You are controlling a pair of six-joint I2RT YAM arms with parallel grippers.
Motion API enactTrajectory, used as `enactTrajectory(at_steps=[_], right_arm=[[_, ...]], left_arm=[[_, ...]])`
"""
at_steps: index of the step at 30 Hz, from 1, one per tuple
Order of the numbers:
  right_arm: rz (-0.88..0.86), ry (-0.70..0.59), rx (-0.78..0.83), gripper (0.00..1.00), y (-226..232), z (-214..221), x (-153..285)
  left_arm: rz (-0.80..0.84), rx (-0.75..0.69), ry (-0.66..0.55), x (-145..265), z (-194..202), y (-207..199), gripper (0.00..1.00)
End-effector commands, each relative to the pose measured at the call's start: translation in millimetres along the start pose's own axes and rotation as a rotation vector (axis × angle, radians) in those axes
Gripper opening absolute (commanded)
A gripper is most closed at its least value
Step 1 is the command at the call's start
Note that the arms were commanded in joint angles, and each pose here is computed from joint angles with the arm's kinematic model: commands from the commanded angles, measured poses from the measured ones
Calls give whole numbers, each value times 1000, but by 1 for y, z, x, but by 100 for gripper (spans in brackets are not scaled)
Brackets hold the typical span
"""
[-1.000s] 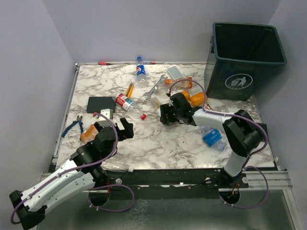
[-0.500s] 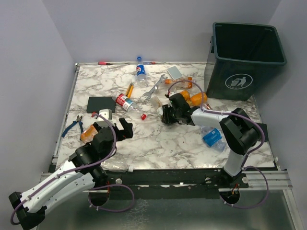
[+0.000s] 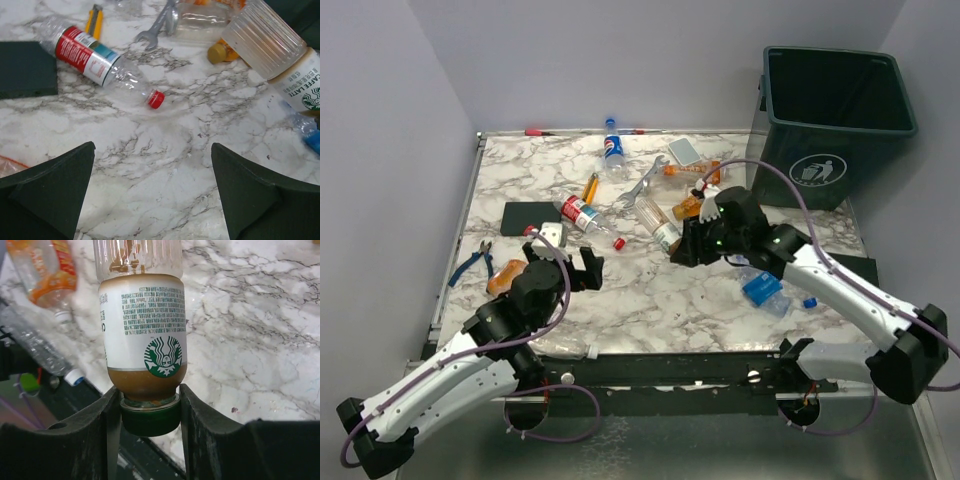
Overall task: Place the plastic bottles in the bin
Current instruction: Pick up the plastic bottle at the center of the board.
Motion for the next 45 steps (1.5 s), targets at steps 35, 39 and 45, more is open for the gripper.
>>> enactTrajectory(at_steps=[35,39,45], right_arm=[[-275,221,192,0,66,-3,103],[-289,229,215,0,71,-5,103],[-293,235,226,0,74,-5,105]], left_arm=[[691,-1660,-144,-29,-49,-121,99],[703,-1661,-135,-32,-45,-124,94],[692,-1647,-110,-35,-41,-124,75]])
Point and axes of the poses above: each gripper's point midway between its finger pads, its own x axis back along the fingers, its own y axis along the line the jaws close on, z = x × y, the point moved 5 cm from there along x, back along the fingers, and after that the axes turned 3 degrees about x, right-handed, at the moved point
